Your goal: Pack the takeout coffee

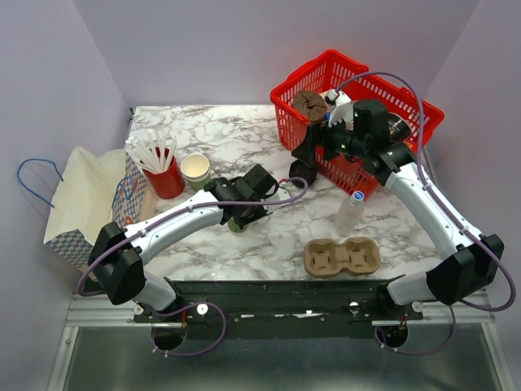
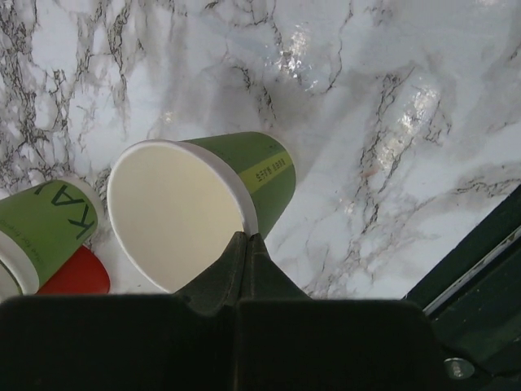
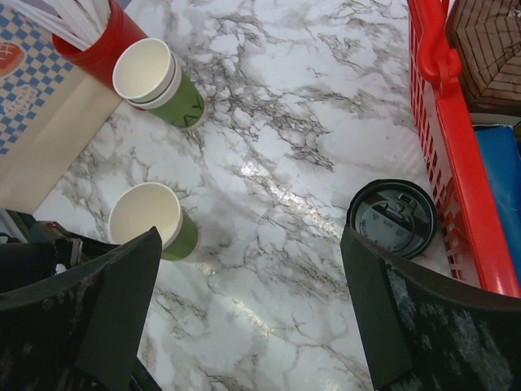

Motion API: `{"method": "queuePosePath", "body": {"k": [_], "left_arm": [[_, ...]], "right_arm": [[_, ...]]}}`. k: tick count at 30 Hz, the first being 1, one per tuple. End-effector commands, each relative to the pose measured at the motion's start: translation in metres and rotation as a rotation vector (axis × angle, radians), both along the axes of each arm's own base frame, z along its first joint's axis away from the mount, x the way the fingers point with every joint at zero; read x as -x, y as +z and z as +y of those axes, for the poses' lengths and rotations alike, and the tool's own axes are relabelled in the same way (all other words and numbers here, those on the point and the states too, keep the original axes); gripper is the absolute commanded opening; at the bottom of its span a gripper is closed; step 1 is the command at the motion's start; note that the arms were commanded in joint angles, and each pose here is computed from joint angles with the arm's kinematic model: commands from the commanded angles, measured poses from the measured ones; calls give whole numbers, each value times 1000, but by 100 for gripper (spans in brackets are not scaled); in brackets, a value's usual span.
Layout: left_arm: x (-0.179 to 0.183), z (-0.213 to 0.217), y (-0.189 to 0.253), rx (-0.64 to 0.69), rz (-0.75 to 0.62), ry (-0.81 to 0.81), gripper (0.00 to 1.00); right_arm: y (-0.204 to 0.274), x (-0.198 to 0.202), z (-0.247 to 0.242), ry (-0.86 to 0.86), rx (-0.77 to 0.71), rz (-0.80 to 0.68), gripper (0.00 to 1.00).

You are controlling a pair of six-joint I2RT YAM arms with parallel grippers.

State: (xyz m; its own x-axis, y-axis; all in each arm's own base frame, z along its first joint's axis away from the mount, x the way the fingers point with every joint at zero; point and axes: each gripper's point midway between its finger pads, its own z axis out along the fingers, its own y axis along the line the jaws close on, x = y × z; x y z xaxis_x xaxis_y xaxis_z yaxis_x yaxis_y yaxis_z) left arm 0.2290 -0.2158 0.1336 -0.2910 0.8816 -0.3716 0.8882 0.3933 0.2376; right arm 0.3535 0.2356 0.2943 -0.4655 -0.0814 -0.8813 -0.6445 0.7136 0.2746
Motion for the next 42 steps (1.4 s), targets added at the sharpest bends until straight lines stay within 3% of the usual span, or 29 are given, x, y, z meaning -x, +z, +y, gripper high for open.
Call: {"method": "queuePosePath", "body": {"k": [1,3,6,7,11,16,18,21,25,29,33,42], "left_arm": [[-4,-4,-9,19,-31,50,0],[0,-3,-10,22,-17,51,0],[7,-4,-5,37,5,45,14],[9,-3,-2,38,13,42,24],[12,-13,26,109,10,16,39],[-13,-21,81,172,-111,25,51],[-40,-4,98,160,-185,94,53],[-71,24,106,151,-191,223,55],[-108,87,91,79,-117,440,56],[-128,117,74,42,-32,543,57],[-135,121,51,14,61,532,57],[-148,126,16,-12,77,527,57]], "right_arm": [[0,1,-9,-24,37,-33,100],[-1,0,-10,-27,43,-34,100],[-1,0,-10,-25,45,-35,100],[0,-2,-10,-28,45,-36,100],[2,-5,-9,-26,50,-35,100],[8,-10,-8,-26,52,-40,100],[11,-11,-7,-23,53,-45,100],[16,-14,-8,-20,60,-64,100],[25,-14,-12,-19,79,-102,100],[31,-13,-16,-33,85,-116,100],[28,-12,-20,-28,111,-128,100],[25,-11,-20,-32,107,-113,100]]}}
